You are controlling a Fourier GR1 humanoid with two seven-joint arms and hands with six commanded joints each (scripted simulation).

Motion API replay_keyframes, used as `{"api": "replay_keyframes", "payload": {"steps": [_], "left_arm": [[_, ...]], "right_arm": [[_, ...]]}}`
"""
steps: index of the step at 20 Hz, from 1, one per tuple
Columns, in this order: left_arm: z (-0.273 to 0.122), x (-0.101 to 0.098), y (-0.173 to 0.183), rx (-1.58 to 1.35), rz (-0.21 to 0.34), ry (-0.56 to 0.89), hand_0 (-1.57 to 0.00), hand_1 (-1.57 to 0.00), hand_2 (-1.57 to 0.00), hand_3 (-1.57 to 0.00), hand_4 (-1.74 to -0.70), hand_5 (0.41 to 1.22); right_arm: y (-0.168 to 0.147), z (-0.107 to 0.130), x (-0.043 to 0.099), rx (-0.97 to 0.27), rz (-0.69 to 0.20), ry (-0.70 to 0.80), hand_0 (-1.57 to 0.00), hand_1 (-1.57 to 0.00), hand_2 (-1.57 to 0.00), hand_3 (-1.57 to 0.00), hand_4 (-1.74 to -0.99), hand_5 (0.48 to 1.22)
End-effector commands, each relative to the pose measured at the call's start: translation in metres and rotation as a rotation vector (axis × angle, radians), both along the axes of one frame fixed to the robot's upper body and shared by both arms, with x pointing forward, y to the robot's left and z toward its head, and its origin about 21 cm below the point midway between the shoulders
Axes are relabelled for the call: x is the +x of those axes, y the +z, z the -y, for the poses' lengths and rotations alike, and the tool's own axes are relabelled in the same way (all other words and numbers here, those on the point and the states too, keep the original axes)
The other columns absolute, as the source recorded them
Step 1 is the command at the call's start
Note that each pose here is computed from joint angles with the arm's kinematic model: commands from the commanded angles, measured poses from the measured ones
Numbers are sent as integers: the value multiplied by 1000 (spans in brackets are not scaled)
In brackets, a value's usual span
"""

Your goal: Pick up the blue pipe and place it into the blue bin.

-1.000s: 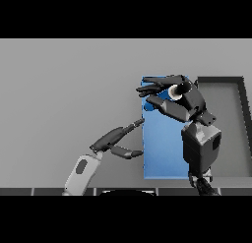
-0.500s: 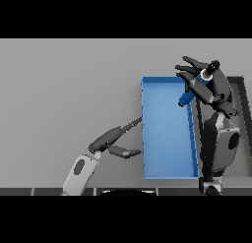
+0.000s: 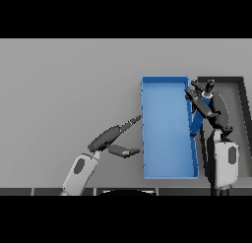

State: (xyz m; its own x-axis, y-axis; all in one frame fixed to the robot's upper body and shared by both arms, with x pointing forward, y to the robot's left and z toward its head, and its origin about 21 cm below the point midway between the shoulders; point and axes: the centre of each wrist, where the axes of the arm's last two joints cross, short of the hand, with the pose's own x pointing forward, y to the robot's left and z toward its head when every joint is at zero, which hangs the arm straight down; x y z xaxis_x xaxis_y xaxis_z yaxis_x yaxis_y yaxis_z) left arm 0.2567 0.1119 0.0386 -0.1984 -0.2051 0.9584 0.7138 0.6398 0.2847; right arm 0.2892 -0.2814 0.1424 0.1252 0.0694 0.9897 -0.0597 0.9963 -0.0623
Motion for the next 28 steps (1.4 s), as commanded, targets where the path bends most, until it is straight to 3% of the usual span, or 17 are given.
{"api": "replay_keyframes", "payload": {"steps": [1,5,6,8,10,11,12,15,18,20,23,28], "left_arm": [[-1,2,2,0,-1,3,1,1,1,1,-928,466],[-2,0,-2,9,10,5,1,1,1,1,-923,476],[3,0,0,2,17,1,1,1,1,1,-923,478],[1,1,1,0,17,5,1,1,1,1,-922,481],[3,2,4,3,16,5,1,1,1,1,-919,486],[4,4,7,4,18,4,1,1,1,1,-918,489],[2,4,5,5,18,6,1,1,1,1,-920,491],[0,3,4,12,14,8,1,1,1,1,-920,493],[0,2,3,4,12,0,1,1,1,1,-926,494],[0,1,1,-1,4,4,1,1,1,1,-926,494],[0,-1,3,0,6,10,1,1,1,1,-927,496],[2,-1,1,2,-2,8,1,1,1,1,-931,496]], "right_arm": [[-8,0,0,3,-39,-26,-1571,-1571,-1571,-1571,-1500,1221],[-37,-4,-8,38,-182,-57,-1571,-1571,-1571,-1571,-1497,1221],[-44,-5,-8,35,-217,-54,-1571,-1571,-1571,-1257,-1546,1221],[-53,-2,-11,41,-299,-67,-1571,-1571,-1571,-804,-1616,1221],[-59,-6,-13,48,-368,-80,-1571,-1571,-1571,-514,-1661,1221],[-60,-8,-12,65,-404,-82,-1571,-1571,-1571,-411,-1677,1171],[-61,-8,-15,77,-446,-104,-1571,-1571,-1518,-455,-1626,1161],[-60,-6,-7,85,-502,-149,-867,-820,-789,-232,-1405,1137],[-57,-9,-5,-34,-511,-85,-443,-419,-404,-118,-1307,1068],[-53,-9,-5,-215,-497,-14,-283,-268,-258,-75,-1250,962],[-55,-13,-4,-298,-531,60,-145,-137,-132,-38,-1205,837],[-57,-13,-8,-364,-561,104,-47,-44,-42,-12,-1125,747]]}}
